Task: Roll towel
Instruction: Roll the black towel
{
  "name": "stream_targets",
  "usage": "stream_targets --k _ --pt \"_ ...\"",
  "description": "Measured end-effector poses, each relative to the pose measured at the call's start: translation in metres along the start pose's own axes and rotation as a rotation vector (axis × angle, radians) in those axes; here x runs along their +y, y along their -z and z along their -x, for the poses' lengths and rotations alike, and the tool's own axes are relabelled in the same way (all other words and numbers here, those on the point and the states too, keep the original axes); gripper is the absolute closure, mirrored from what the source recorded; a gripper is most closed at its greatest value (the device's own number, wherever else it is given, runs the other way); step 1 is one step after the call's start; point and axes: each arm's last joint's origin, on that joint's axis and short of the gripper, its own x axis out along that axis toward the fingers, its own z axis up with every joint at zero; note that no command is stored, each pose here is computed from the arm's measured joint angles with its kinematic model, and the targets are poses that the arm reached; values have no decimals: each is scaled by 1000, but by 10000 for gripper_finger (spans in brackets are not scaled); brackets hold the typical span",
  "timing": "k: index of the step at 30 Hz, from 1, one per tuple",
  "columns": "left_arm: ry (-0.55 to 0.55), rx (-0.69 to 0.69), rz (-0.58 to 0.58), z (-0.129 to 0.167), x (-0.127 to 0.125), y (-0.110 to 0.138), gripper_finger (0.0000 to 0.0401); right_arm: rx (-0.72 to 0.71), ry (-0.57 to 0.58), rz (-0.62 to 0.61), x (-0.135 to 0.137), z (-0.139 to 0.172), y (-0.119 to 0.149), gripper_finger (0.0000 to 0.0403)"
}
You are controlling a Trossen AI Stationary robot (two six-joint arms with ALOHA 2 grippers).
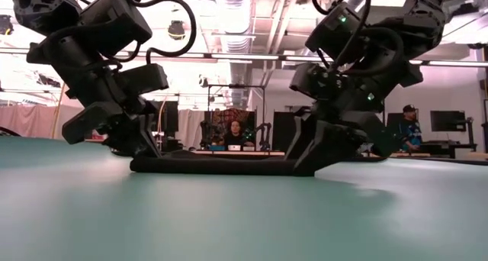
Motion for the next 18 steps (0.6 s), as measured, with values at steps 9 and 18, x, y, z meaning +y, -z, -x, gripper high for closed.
stream_targets --k 9,18 --pt "27 -4 5 2 -1 -1 401 4 78 -155 2 -3 0 375" --pt "-67 -122 7 40 -11 -7 401 -2 113 -174 15 -1 -3 378"
